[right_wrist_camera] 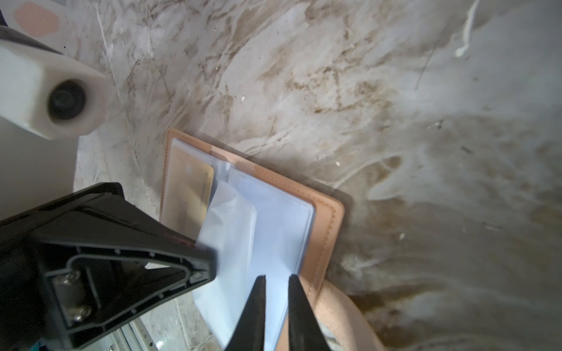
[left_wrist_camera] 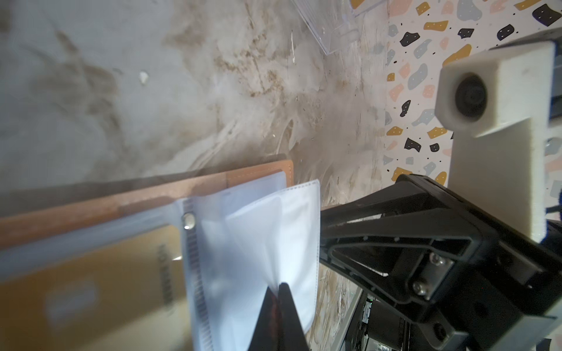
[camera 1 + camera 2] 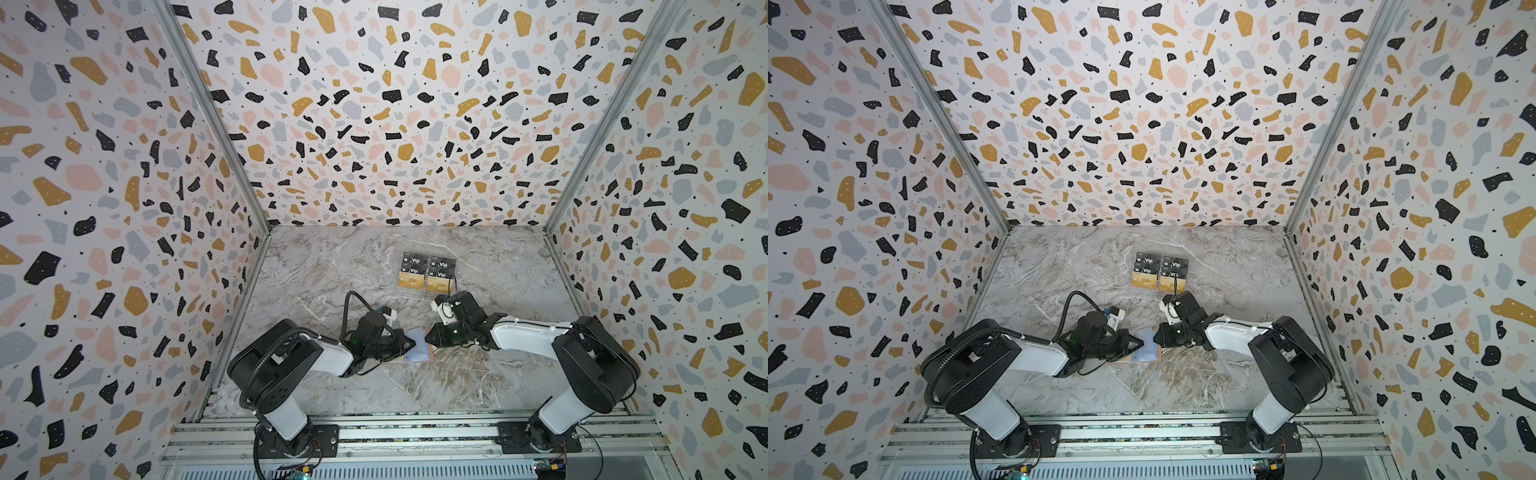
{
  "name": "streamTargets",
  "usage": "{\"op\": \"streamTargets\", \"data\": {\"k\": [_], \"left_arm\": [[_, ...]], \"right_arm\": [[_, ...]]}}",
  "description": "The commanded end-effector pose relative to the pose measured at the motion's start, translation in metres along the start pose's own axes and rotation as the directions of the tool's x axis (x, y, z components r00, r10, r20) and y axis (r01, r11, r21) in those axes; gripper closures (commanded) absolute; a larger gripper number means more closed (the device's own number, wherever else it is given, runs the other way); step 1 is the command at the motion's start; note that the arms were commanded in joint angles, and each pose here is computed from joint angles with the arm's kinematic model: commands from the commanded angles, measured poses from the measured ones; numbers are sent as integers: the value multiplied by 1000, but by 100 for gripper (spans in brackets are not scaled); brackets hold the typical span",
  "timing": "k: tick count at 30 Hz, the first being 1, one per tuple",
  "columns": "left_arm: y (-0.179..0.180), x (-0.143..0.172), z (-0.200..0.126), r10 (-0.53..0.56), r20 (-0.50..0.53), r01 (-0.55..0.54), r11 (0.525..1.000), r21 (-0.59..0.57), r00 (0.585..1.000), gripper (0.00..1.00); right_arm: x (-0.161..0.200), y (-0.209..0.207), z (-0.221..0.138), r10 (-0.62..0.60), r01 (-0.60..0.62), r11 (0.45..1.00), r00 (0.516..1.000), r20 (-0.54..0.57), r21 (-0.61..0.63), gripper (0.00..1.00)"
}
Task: Insert credit cards into a card holder
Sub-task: Flip over the card slot on the card holder.
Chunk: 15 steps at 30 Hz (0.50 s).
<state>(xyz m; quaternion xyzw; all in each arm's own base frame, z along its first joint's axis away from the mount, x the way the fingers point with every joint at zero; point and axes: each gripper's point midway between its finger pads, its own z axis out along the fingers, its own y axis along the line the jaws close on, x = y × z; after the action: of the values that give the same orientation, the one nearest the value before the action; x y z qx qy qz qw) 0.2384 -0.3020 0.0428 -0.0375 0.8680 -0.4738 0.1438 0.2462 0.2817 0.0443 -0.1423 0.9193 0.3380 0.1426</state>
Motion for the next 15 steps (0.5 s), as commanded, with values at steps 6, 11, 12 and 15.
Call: {"op": "streamTargets", "data": {"k": [6, 11, 12, 15], "left_arm": [[-11, 1, -5, 43, 12, -43, 998, 50, 999, 96], [-15, -1, -6, 42, 16, -43, 997, 57, 999, 79], [-16, -2, -7, 42, 17, -43, 997, 57, 999, 73], [-21, -4, -11, 54, 26, -55, 997, 50, 998, 61]], "right_arm": [[4, 14, 4, -16, 15, 998, 1000, -21, -55, 84], [7, 24, 6, -40, 37, 995, 999, -36, -91, 84], [8, 26, 6, -41, 37, 995, 998, -38, -96, 84], [10, 30, 6, -40, 35, 992, 998, -43, -118, 84]]}}
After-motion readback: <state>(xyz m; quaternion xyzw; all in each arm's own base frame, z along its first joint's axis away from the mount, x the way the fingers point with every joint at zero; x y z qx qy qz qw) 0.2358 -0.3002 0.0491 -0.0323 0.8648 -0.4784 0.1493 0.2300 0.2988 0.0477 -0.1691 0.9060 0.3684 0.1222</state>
